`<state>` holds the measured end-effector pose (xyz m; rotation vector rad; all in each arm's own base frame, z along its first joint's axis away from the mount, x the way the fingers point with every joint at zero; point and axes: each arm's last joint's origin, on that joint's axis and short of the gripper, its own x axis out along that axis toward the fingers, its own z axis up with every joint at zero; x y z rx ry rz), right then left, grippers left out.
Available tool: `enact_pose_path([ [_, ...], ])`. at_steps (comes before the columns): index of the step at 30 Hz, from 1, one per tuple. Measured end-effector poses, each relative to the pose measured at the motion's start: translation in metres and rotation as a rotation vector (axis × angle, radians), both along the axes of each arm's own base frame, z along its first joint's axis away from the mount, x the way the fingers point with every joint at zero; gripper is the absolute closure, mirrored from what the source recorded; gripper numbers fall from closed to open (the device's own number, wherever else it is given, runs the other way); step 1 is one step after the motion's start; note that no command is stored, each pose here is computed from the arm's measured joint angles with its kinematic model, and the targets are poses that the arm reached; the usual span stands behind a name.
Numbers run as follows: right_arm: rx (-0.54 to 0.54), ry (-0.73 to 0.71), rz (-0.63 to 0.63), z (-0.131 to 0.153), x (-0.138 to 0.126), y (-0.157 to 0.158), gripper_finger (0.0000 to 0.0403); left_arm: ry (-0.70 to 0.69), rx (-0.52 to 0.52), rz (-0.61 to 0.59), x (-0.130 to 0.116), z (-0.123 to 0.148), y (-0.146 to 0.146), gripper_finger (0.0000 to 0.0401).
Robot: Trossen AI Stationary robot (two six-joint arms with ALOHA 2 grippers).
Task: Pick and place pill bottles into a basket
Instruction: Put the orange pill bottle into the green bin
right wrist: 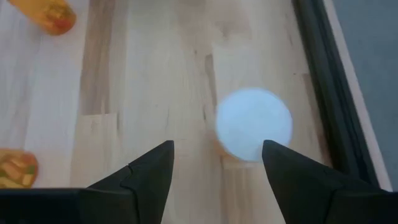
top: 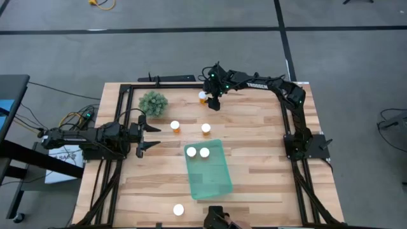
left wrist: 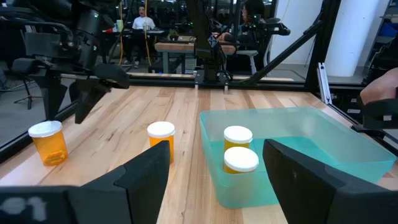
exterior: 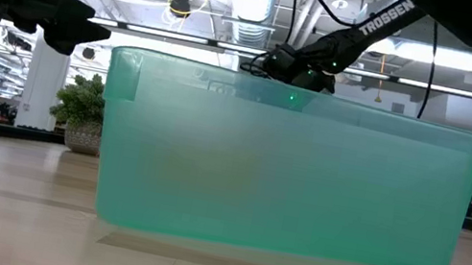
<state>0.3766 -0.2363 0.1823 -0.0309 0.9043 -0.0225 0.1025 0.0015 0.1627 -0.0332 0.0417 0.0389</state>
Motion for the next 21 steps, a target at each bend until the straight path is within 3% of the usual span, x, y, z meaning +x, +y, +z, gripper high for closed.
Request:
enact_pose_path([
  [15, -0.002, -0.01, -0.015, 0.001, 0.003, 0.002, 0.0163, 0.0, 0.0, 0.0, 0.0, 0.0, 0.0, 0.0153],
  [21, 0.019, 0.001, -0.027, 0.021, 0.007, 0.001, 0.0163, 0.0, 0.0, 0.0, 0.0, 0.0, 0.0, 0.0153],
])
